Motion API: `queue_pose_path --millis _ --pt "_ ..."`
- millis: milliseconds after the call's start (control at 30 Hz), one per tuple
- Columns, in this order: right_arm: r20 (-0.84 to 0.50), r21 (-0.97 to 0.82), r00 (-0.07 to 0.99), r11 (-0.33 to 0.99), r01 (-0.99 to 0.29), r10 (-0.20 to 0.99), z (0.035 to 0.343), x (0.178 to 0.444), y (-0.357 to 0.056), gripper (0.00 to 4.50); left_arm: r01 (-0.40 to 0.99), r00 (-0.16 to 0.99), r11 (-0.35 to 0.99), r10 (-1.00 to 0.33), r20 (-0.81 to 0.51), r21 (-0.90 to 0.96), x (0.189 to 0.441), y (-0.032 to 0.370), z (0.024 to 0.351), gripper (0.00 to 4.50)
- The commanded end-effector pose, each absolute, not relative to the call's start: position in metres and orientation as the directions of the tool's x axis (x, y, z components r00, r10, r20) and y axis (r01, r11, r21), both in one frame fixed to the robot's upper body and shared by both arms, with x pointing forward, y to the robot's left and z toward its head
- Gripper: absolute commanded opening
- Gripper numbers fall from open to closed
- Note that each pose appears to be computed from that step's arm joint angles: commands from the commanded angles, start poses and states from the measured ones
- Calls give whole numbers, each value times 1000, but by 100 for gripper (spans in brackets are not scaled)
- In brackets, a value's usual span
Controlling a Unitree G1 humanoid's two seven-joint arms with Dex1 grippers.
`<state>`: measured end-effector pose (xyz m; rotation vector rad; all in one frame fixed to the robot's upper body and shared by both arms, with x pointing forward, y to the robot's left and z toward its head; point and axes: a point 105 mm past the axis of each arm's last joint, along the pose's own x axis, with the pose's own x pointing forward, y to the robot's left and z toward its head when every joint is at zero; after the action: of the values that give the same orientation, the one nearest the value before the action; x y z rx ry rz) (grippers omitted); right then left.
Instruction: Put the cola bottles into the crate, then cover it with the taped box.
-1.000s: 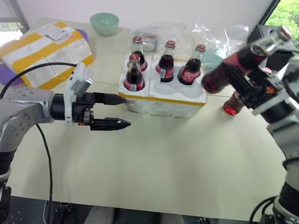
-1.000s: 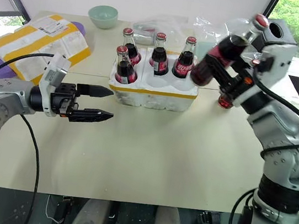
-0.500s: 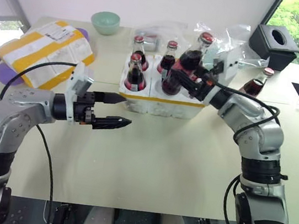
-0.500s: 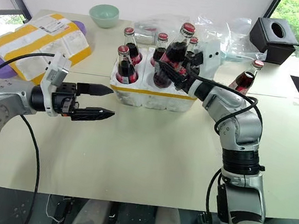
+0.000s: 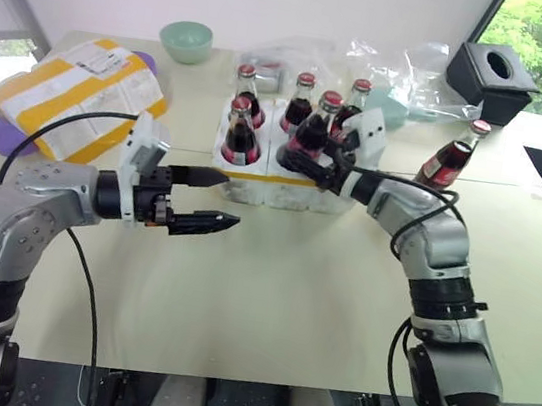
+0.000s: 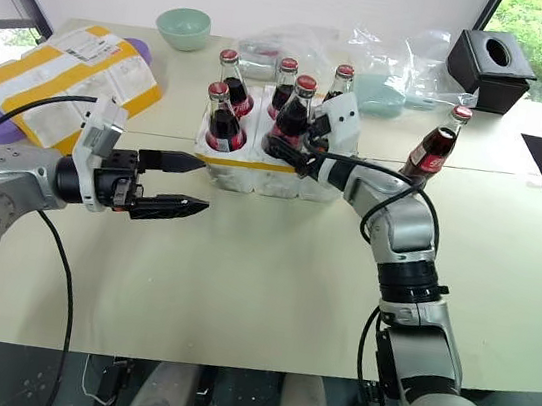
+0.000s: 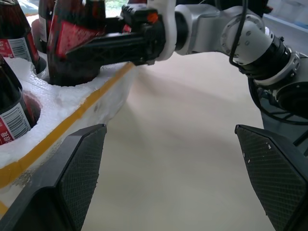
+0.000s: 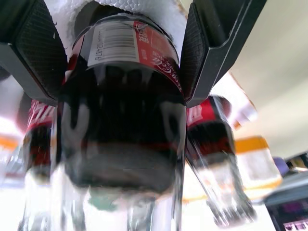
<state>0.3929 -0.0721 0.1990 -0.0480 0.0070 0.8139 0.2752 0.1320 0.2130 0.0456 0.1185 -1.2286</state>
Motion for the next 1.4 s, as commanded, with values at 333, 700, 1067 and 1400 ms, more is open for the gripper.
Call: queue_pose_path --millis 333,700,1067,1400 --pt "38 -69 719 719 -691 694 211 374 -91 441 947 321 319 -944 -76 32 273 130 227 450" --pt "9 -16 947 947 -321 321 205 304 -218 441 954 301 300 -952 -59 25 276 124 227 450" --pt "-3 7 999 999 34 -34 190 299 -287 441 972 236 235 -970 -51 25 282 113 229 450" --pt "20 -37 999 999 -33 34 196 348 -282 441 975 221 220 -974 -47 40 279 107 233 450"
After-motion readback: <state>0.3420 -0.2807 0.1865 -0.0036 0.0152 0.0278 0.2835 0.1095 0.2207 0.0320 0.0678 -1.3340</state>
